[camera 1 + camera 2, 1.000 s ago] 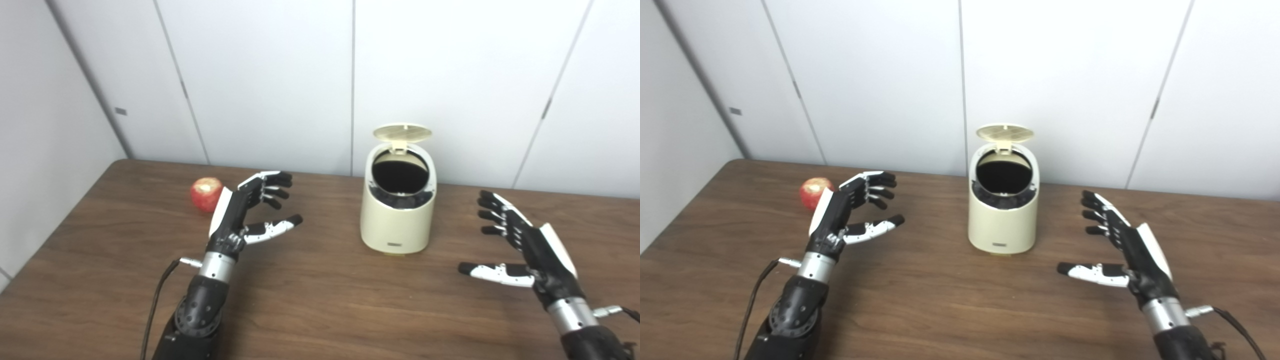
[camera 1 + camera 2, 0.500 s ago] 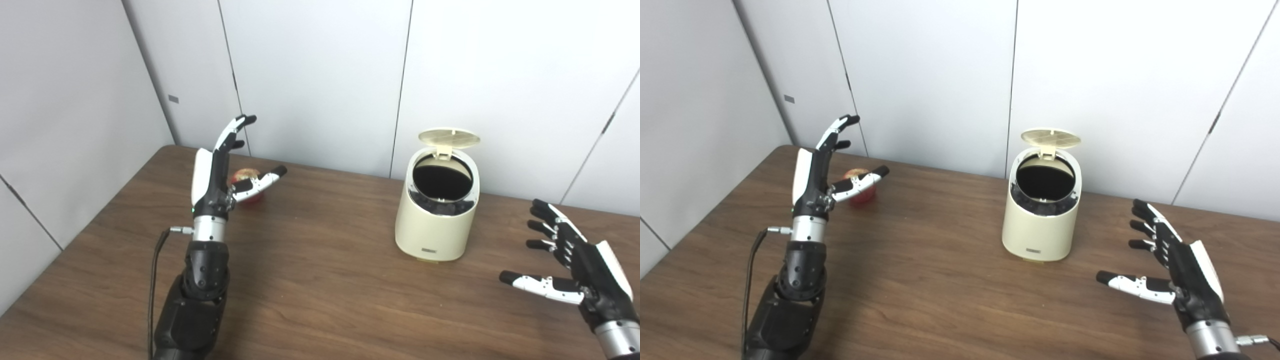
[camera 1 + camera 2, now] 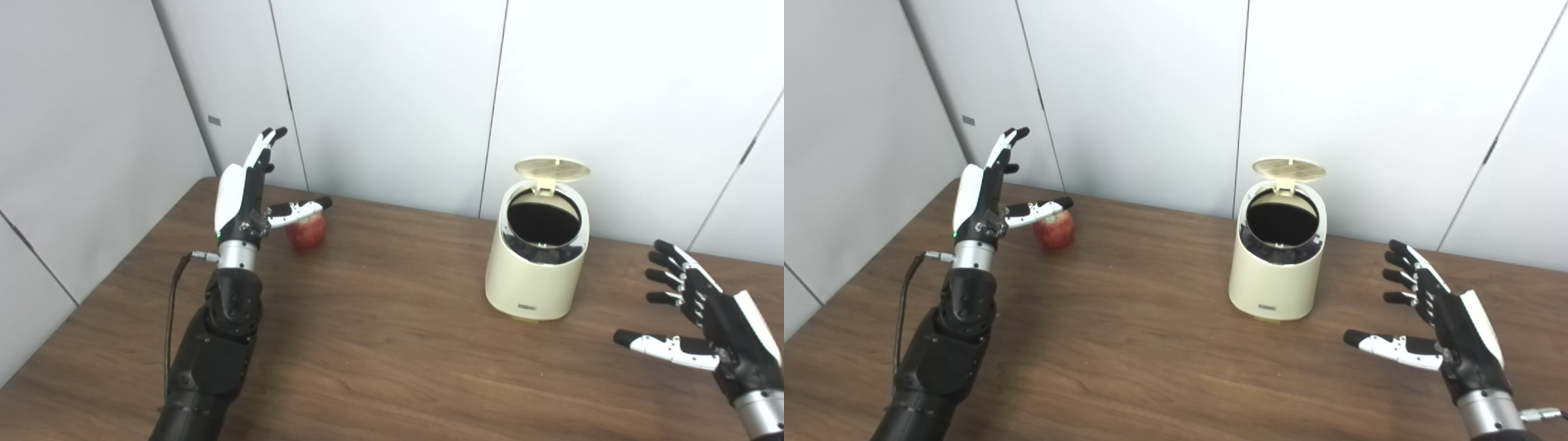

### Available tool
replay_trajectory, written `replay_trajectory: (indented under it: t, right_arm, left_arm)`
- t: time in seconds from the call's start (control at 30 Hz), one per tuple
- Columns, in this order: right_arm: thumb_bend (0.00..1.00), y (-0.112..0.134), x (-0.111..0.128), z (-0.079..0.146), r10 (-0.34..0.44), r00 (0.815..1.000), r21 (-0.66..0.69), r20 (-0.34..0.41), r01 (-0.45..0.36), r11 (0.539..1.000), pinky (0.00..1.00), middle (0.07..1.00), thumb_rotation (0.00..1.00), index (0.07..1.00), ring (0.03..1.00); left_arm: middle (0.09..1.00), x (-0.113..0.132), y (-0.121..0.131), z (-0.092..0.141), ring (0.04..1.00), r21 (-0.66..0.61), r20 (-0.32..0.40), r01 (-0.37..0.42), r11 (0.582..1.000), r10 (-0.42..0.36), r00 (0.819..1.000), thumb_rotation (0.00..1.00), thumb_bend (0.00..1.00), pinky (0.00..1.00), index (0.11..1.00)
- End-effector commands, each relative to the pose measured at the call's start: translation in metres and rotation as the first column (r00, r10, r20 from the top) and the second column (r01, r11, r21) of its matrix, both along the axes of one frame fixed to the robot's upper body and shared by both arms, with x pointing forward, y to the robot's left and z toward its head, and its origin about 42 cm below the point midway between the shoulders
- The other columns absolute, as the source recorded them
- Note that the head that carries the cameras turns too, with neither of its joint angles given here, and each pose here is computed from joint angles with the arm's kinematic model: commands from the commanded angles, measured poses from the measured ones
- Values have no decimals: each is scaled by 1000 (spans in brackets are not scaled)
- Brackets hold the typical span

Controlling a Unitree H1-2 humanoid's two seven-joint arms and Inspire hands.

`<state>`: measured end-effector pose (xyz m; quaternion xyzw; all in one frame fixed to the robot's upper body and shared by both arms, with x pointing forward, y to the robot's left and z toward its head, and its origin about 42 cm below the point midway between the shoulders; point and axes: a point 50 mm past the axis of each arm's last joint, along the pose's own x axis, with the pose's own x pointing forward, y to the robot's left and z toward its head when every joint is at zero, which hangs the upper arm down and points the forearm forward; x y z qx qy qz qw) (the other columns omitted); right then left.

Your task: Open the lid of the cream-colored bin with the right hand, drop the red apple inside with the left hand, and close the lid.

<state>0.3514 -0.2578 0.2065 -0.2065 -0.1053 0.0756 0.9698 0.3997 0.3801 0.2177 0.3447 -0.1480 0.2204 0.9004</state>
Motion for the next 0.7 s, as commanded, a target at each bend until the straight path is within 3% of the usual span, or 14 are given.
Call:
replay_trajectory:
  t: [0.0, 0.23, 0.5, 0.67]
  right_arm:
    - [704, -1, 1, 20, 10, 998, -7, 61, -10, 1000, 723, 881, 0, 908, 830]
    - [701, -4, -1, 23, 16, 998, -21, 64, -15, 1000, 699, 879, 0, 904, 819]
    - [713, -6, -4, 27, 18, 998, -16, 61, -17, 1000, 695, 887, 0, 907, 825]
    - [714, -5, -6, 29, 20, 998, -20, 56, -19, 1000, 698, 889, 0, 908, 827]
  left_arm:
    - [997, 13, 8, 31, 998, 39, 49, -23, 999, 21, 999, 226, 919, 842, 965]
    - [978, 21, 11, 26, 973, 66, 3, -56, 996, 56, 998, 252, 989, 779, 953]
    - [974, 28, 8, 18, 1000, 77, -6, -70, 995, 70, 998, 248, 993, 902, 957]
    - [970, 31, 8, 12, 1000, 81, -17, -85, 993, 87, 996, 212, 979, 883, 946]
